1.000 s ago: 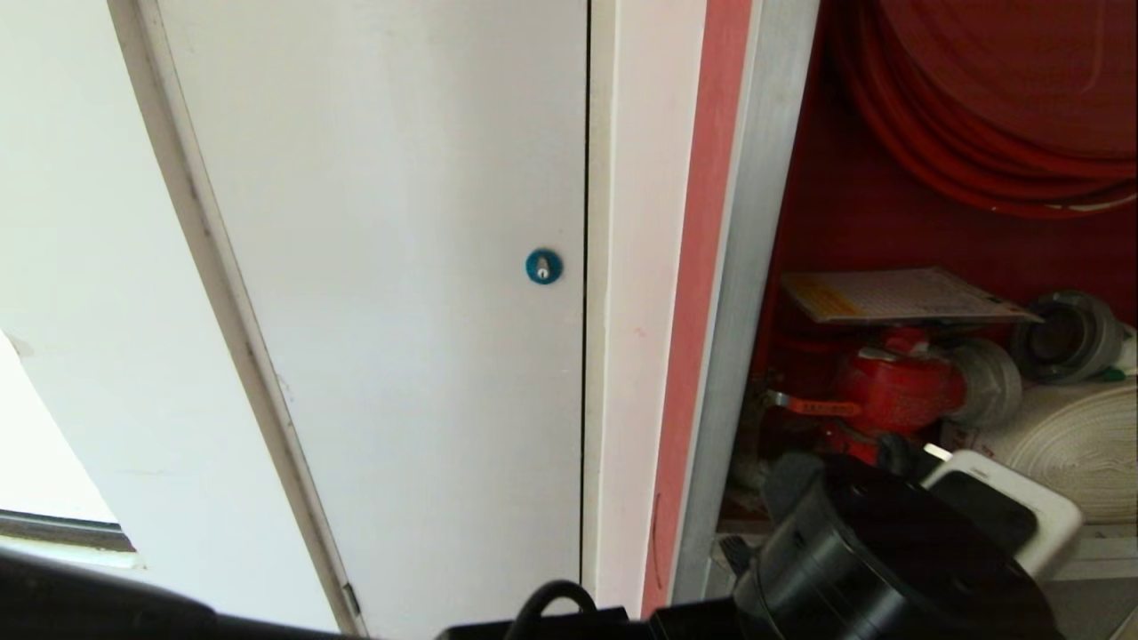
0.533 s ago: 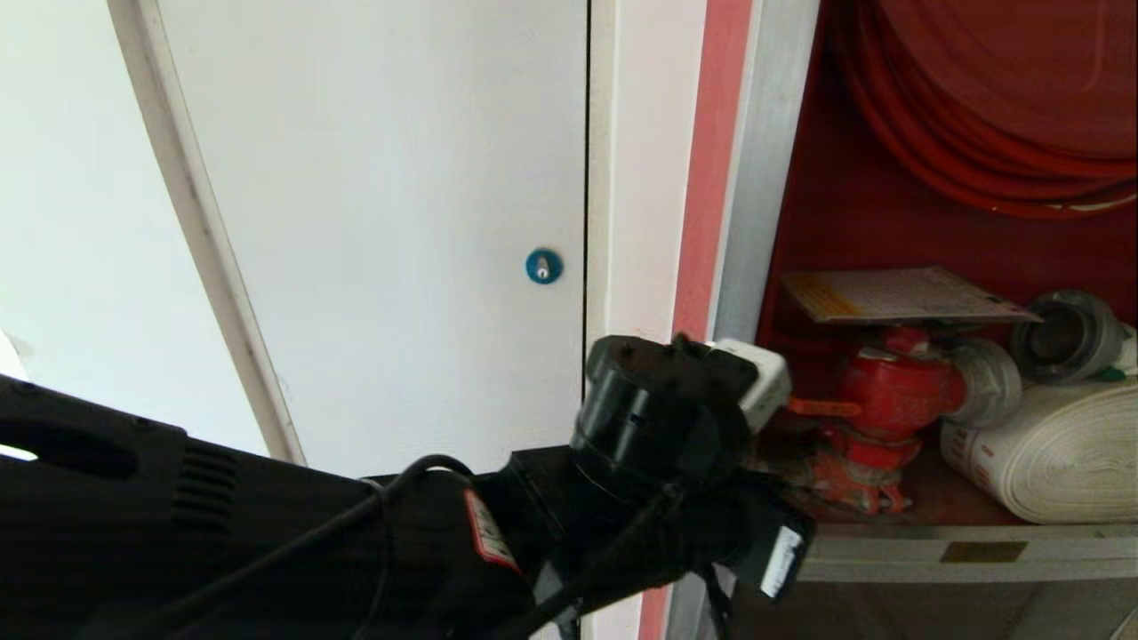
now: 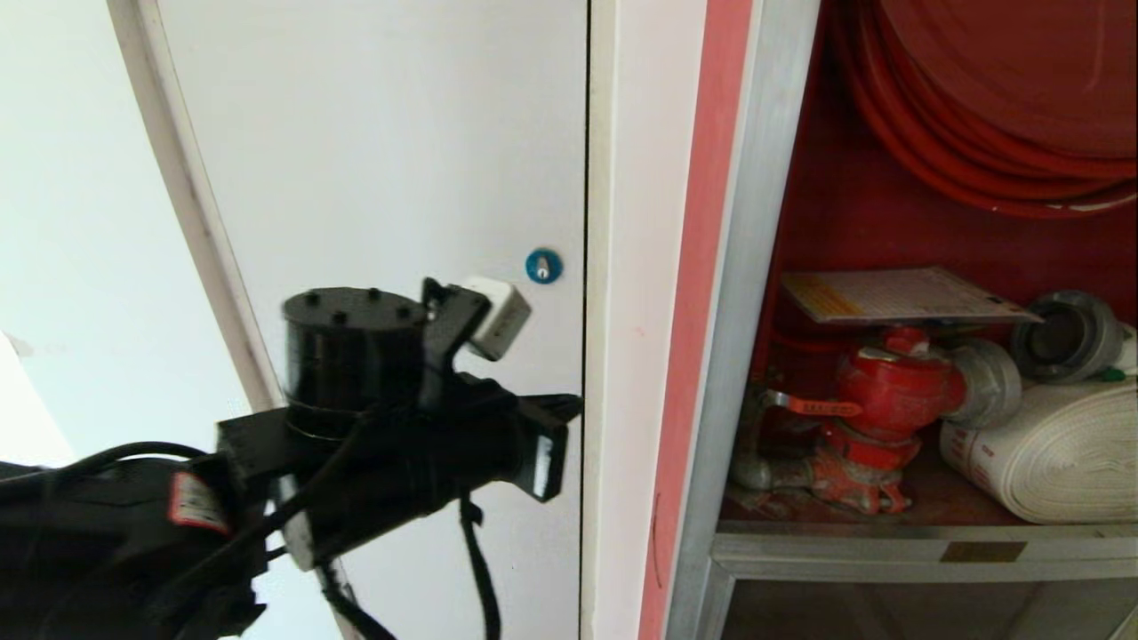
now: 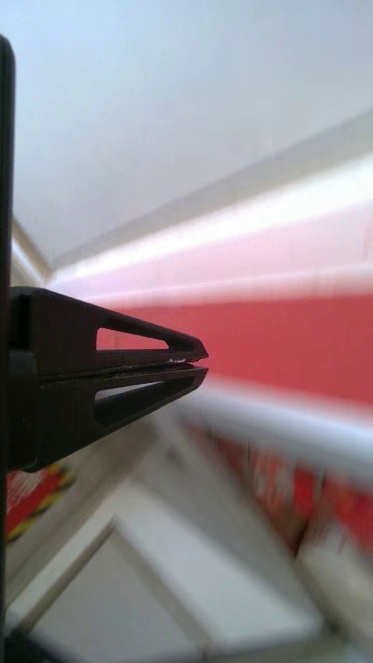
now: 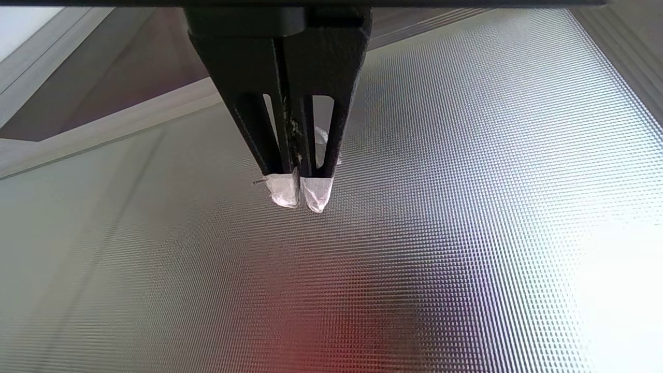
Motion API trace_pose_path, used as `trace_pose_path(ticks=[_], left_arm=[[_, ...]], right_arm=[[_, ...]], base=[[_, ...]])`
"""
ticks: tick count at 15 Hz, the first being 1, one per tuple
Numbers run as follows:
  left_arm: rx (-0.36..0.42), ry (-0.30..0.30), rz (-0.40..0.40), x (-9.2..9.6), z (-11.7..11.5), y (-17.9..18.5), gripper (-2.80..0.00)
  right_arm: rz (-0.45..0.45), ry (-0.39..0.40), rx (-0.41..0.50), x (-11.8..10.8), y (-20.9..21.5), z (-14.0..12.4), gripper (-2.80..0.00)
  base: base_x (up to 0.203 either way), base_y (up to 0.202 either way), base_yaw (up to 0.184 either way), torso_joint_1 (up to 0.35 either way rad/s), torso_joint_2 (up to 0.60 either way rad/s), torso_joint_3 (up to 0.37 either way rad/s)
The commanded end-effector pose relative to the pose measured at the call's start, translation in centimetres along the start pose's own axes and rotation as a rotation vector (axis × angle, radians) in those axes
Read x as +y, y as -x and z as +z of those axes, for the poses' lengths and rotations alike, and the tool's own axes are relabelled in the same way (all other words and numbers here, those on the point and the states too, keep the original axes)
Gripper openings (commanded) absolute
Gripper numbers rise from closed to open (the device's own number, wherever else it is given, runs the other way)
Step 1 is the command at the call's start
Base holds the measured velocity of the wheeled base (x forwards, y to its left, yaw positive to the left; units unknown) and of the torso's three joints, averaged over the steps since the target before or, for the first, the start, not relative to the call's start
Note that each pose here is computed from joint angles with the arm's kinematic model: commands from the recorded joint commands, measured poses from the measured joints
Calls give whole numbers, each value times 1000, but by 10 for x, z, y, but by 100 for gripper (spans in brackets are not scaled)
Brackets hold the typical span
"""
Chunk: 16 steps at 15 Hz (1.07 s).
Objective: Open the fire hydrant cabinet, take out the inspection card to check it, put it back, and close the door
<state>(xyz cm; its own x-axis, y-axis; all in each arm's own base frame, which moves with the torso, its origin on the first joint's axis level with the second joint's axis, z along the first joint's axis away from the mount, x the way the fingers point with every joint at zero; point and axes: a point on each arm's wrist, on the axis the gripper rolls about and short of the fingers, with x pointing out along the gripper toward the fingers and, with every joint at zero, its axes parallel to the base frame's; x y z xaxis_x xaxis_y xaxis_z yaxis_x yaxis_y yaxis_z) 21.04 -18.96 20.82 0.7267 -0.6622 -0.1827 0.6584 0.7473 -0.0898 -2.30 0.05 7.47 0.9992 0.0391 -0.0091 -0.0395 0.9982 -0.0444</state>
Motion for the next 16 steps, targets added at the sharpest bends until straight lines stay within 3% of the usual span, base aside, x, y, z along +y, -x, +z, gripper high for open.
trace_pose_path(ticks=[1,7,11,15,16], left_arm=[[-106,-2,102,25,15,52,-280],[-332,-100,371,44,14,172,-280],[-514,-160,550,22,-3,249,-280],[-565,-183,696,-11,-31,303,-280],[-551,-185,772,-18,-37,311,-280]], right_arm=[[1,1,2,0,0,0,-280],[1,0,2,0,0,0,-280],[1,0,2,0,0,0,-280],[1,1,2,0,0,0,-280],[1,0,2,0,0,0,-280]], base=[[0,0,0,0,0,0],[0,0,0,0,0,0],[0,0,0,0,0,0],[0,0,0,0,0,0],[0,0,0,0,0,0]])
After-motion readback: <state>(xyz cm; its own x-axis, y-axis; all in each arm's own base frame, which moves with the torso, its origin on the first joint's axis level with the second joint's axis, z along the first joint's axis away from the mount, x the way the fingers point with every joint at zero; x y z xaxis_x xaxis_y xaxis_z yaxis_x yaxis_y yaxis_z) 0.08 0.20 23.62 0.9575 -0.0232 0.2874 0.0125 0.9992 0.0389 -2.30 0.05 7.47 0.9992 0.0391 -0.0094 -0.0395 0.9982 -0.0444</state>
